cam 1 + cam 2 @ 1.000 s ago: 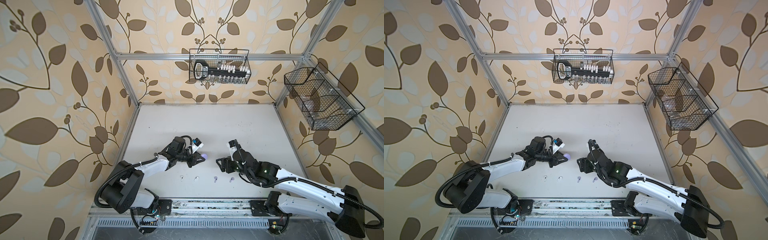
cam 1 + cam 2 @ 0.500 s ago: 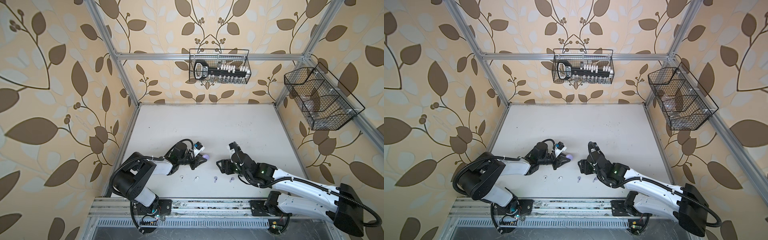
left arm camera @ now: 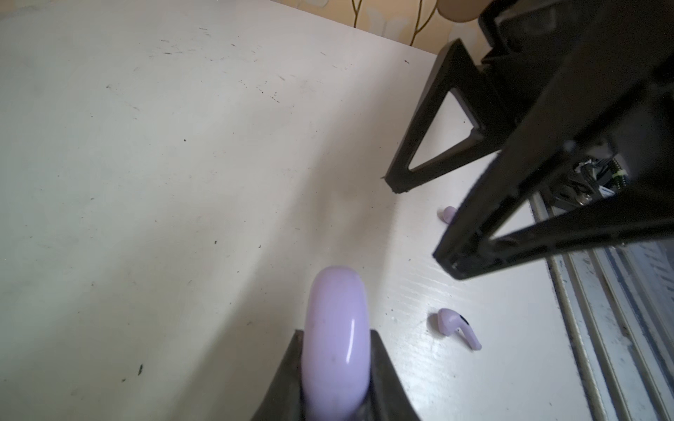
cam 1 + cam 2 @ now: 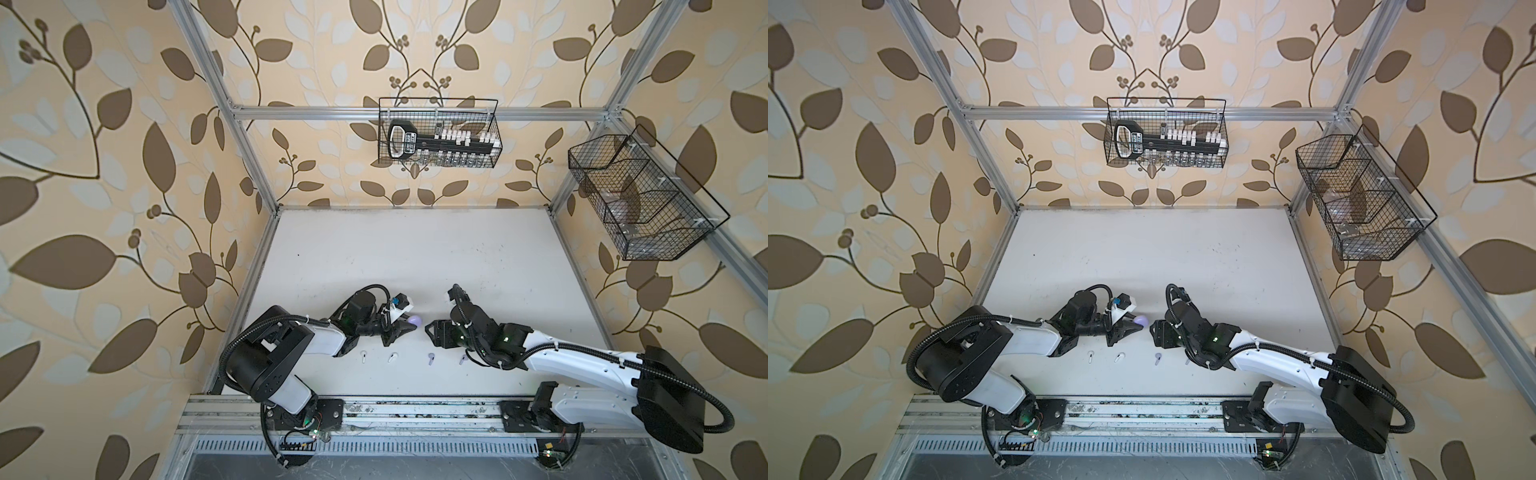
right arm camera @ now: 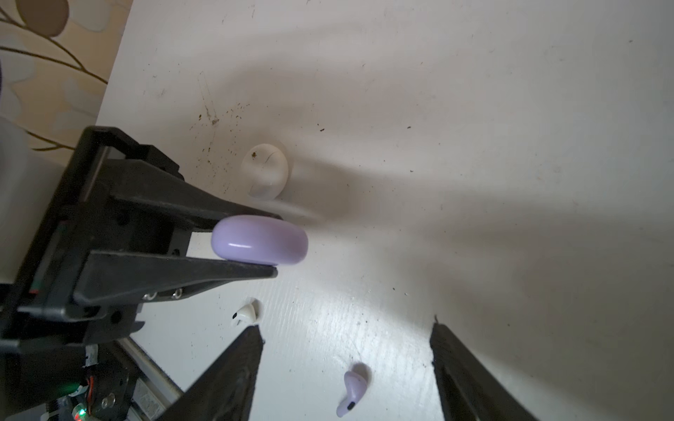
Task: Insert the wireless bluetooth earbuds into the charging case
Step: 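Move the right gripper to the case lid and pinch the lid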
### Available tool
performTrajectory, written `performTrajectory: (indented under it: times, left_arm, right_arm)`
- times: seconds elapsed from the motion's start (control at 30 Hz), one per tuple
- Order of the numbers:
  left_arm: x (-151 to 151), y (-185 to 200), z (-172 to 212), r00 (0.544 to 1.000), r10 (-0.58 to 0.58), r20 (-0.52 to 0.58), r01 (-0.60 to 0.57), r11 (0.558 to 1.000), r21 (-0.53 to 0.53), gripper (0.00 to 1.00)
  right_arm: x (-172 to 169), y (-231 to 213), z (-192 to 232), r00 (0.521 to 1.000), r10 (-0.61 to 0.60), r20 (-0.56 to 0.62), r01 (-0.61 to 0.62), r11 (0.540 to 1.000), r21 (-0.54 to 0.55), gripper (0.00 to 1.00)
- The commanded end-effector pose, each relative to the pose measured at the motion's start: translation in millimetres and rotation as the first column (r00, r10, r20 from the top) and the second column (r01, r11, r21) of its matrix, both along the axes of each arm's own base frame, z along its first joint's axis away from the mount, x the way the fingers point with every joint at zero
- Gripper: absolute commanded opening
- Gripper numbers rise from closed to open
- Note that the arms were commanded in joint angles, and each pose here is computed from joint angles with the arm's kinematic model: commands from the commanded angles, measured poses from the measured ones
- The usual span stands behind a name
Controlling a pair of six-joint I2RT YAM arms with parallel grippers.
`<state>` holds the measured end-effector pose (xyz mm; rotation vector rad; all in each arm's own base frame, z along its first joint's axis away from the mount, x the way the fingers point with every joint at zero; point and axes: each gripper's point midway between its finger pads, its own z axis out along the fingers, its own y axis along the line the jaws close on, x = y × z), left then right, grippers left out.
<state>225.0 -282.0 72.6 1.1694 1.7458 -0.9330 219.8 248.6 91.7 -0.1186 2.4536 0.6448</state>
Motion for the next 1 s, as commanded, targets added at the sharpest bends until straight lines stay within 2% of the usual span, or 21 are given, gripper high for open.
performTrajectory:
  times: [0.0, 0.23, 0.77, 0.97]
  left_arm:
    - [-14, -9, 16, 0.989, -0.088, 0.123, 0.093, 0.995, -0.031, 0.02]
    - [-26, -12, 11, 0.976, -0.128, 0.177, 0.13, 0.992, -0.001, 0.02]
    - [-21, -12, 10, 0.976, -0.112, 0.186, 0.113, 0.994, 0.005, 0.01]
    - [-21, -13, 8, 0.976, -0.112, 0.187, 0.112, 0.994, 0.01, 0.01]
  right_arm:
    - [5, 7, 2, 1.0, -0.009, 0.001, 0.009, 0.999, 0.044, 0.74]
    - [1, 14, -7, 1.0, 0.007, -0.017, -0.006, 0.999, 0.044, 0.73]
    - [-25, -3, -9, 1.0, 0.015, -0.019, -0.015, 0.999, 0.044, 0.73]
    - [-26, 5, -16, 0.999, 0.028, -0.042, -0.025, 0.998, 0.056, 0.73]
